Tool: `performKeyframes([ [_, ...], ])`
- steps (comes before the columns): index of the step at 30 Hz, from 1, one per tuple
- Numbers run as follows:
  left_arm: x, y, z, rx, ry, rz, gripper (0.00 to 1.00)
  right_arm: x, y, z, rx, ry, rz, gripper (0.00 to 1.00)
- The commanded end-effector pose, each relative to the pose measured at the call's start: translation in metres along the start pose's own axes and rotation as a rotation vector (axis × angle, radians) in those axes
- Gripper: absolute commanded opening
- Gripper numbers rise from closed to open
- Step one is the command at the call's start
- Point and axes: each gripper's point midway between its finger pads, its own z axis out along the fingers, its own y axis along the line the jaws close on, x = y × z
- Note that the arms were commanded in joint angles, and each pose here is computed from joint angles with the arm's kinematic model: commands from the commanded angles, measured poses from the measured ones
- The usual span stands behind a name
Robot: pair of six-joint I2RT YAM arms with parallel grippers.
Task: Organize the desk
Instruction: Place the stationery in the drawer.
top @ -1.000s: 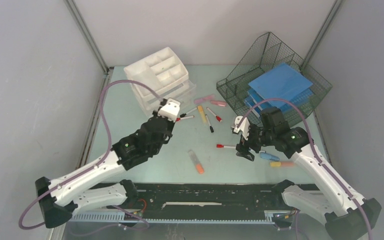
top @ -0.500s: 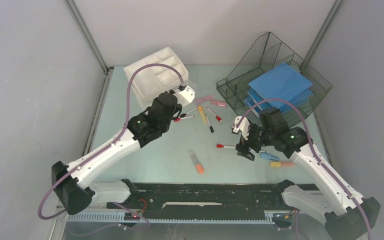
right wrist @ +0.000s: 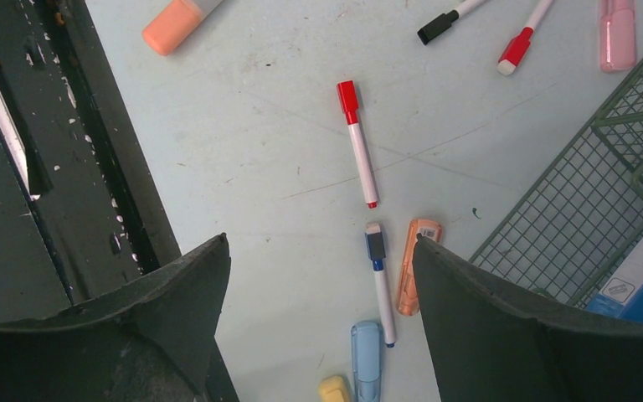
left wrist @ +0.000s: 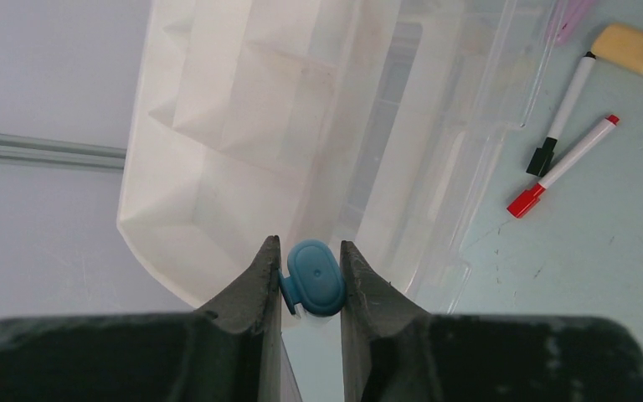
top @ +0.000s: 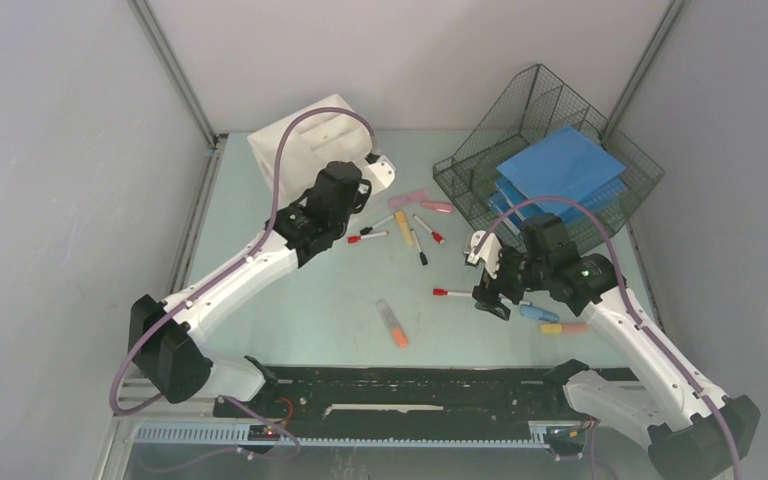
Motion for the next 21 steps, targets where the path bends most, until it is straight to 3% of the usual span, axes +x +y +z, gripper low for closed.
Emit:
performKeyframes([
  [1,-0.013,0.011,0.008,-0.018,-0.038,-0.010,0.00,-0.003,-0.005,-0.001,0.019,-0.014,-0.015,0.87],
  [5,-0.009,0.008,0.018,-0.017,-0.018,-0.014,0.01,-0.002,-0.005,-0.001,0.019,-0.013,-0.014,0.87],
  [9,-0.005,0.007,0.024,-0.029,0.004,-0.024,0.09,-0.001,-0.006,-0.002,0.024,-0.012,-0.008,0.87],
  [15,-0.004,0.017,0.023,-0.092,0.027,-0.068,0.40,-0.003,-0.006,-0.004,0.022,-0.027,-0.001,0.87],
  [18,-0.011,0.033,0.015,-0.144,0.016,-0.129,0.65,-0.005,-0.005,-0.006,0.015,-0.047,0.002,0.88],
  [21,-0.022,0.043,0.005,-0.154,-0.030,-0.188,0.78,-0.007,-0.004,-0.007,0.005,-0.065,0.004,0.88],
])
